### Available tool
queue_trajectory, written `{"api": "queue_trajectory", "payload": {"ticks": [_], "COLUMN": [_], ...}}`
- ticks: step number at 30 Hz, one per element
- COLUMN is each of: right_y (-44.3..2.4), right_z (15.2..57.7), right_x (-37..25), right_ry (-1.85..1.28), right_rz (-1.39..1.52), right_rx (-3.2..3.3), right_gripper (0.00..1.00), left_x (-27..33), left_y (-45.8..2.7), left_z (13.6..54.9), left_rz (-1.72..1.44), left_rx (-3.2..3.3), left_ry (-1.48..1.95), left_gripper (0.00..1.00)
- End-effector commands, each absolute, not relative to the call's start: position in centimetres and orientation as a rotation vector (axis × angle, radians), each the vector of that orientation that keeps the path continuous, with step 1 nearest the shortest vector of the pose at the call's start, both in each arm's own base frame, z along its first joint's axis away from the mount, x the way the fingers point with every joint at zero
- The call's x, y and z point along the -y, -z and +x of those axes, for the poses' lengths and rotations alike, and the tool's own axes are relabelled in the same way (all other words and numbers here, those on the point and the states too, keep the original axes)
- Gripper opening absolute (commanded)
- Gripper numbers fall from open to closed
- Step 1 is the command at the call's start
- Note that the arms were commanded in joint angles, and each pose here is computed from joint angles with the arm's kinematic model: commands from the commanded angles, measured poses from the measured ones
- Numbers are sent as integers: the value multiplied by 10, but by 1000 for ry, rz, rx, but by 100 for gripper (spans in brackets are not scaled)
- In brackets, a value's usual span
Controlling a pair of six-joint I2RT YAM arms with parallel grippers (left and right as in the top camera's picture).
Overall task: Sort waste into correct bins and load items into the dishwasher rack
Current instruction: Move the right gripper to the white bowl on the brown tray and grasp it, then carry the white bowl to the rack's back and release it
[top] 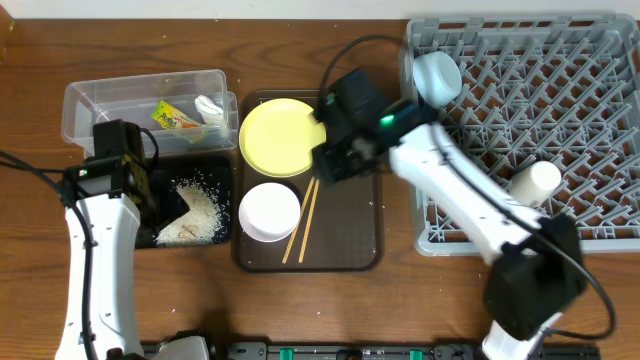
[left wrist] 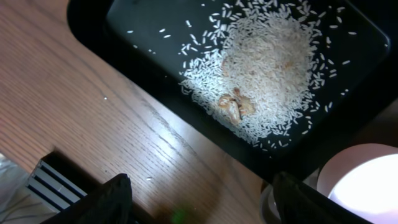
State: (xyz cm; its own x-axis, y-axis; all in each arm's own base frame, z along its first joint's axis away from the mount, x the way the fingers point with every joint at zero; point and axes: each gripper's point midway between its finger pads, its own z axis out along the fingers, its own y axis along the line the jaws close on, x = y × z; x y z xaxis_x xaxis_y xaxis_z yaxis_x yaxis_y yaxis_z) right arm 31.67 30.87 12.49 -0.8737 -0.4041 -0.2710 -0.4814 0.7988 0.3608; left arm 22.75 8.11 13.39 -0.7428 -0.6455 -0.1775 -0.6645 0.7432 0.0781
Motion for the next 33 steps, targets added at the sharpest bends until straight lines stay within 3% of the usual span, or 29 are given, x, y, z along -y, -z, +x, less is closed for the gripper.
{"api": "queue_trajectory", "payload": {"ticks": [1,5,11,15,18,26,33], "right_y": [-97,-64,-25,-17,-23,-108,-213], "right_z": [294,280,275,282,294,354,422], "right_x": [-331,-342,-349,-348,-345,-311,-194], "right_ry": [-626,-544,-459,-420,-393,-302,90], "right_rz": [-738,-701,-662,-608,-585,-514,-193], "right_rx": [-2884,-2974,-3037,-3037,-3002,-2767,-2447], "right_gripper": [52,48,29,3,1,1,1], "left_x": [-86,-86,-86,-85,-85,-85,-85], "left_y": [-136,-136,-136,-136,-136,-136,-136], "left_z": [225,225,225,225,225,225,225], "left_rz": [-1084,-1084,-1084,-1084,-1084,-1084,-1084], "left_rx": [-2785,-2785,-2785,-2786,-2786,-2786,-2785], "left_ry": [-237,-237,-236,-232,-232,-232,-232], "left_gripper": [76,76,76,76,76,76,76]}}
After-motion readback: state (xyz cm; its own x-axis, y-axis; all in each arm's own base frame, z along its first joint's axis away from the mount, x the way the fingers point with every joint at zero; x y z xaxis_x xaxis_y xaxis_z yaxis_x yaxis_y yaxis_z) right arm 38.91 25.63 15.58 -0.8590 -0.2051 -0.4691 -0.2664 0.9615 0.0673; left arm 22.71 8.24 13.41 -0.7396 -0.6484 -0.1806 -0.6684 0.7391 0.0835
